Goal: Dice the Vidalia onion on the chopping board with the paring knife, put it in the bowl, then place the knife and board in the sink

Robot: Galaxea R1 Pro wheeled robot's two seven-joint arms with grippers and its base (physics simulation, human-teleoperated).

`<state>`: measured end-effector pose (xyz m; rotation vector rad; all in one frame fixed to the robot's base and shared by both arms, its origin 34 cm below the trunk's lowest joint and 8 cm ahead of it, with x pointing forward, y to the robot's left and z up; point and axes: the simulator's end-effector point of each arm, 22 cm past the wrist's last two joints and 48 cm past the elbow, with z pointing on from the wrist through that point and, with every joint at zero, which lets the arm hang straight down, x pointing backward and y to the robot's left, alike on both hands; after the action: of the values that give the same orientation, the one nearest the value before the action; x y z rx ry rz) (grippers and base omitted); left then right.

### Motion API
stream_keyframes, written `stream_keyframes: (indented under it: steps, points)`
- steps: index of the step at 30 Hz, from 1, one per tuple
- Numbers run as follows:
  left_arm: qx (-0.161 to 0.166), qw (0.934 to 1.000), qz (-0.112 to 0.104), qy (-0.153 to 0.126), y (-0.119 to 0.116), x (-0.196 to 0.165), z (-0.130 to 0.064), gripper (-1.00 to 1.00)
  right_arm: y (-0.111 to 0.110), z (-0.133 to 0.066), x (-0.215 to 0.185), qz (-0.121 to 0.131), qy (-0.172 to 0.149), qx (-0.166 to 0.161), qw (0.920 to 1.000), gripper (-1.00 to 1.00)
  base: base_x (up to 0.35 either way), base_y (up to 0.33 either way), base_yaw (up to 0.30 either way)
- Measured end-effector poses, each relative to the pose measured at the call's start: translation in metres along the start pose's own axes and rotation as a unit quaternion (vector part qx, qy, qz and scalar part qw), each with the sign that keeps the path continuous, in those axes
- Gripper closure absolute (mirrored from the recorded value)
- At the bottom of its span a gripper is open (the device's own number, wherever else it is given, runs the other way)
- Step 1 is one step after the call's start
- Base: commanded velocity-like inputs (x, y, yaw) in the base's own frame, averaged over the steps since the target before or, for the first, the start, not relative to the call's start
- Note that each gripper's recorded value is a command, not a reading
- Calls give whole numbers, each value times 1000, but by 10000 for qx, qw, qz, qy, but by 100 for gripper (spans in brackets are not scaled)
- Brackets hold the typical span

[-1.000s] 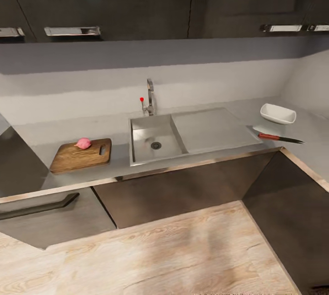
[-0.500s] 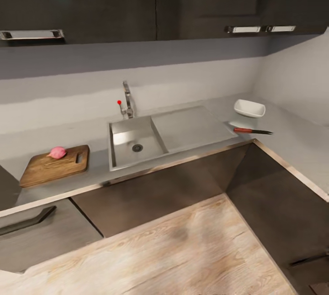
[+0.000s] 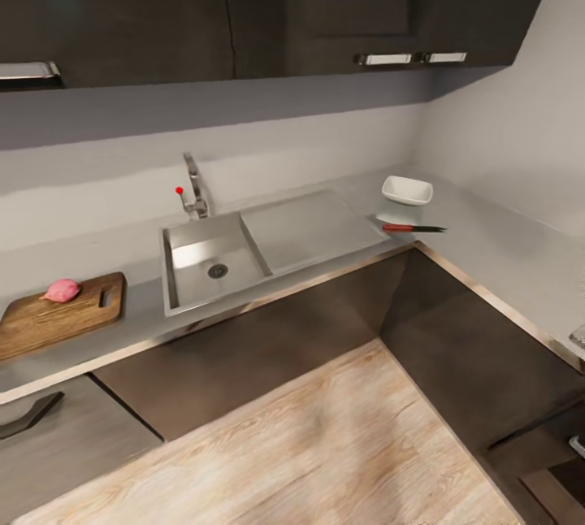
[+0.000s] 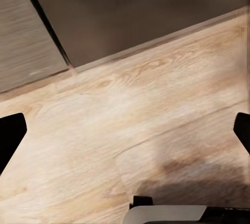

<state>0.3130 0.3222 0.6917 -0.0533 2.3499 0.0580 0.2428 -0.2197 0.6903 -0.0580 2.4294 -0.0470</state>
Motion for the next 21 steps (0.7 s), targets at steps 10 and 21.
stream_keyframes:
  steps: [10,21]
  points:
    - [-26,10000,18,-15,3,-1,0,-100,0,1,-4,1,-60,2,10000,-100,0,0,-202]
    - [-25,10000,-11,-21,-2,1,-1,-100,0,3,-8,2,-129,5,9999,-100,0,0,-196]
